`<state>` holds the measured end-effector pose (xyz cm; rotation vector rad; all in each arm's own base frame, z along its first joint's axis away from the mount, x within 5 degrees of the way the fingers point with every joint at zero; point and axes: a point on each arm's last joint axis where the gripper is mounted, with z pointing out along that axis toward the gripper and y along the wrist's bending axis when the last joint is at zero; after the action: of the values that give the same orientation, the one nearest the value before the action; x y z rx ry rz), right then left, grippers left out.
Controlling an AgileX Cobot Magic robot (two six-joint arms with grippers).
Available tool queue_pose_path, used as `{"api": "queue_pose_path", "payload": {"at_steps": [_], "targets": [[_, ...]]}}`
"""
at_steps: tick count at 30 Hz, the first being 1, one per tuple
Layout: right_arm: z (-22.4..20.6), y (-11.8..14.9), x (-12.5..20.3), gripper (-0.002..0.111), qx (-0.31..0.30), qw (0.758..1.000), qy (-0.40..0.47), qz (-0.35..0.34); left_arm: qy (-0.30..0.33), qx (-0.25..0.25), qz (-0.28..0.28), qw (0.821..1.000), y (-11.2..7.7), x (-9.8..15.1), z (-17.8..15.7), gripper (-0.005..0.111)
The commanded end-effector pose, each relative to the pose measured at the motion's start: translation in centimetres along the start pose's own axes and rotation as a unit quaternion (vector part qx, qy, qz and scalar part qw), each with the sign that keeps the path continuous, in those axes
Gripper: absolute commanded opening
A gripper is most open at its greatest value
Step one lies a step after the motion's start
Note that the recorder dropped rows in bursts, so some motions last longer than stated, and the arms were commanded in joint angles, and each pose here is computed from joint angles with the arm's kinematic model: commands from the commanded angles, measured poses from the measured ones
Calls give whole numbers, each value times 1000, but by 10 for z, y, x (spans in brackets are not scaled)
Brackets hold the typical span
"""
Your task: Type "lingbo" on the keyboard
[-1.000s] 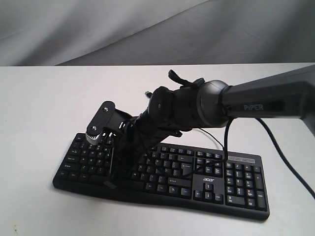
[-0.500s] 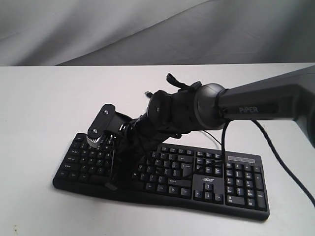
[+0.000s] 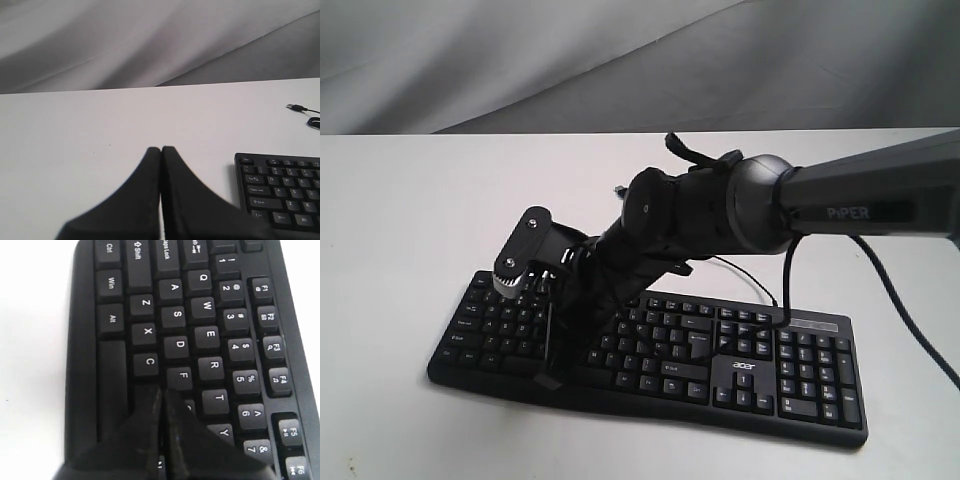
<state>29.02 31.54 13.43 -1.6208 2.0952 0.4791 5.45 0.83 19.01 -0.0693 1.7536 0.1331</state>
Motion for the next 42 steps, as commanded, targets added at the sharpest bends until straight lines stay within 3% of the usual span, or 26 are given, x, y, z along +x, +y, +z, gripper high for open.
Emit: {"api": "queue_pose_path", "payload": {"at_steps": [1,42], "targets": [[-2,3,1,0,-7,1000,7,0,-5,0,-1,1000,0,0,0,0],[11,3,13,0,-10,1000,27,-2,-5,0,-1,1000,0,0,0,0]]}}
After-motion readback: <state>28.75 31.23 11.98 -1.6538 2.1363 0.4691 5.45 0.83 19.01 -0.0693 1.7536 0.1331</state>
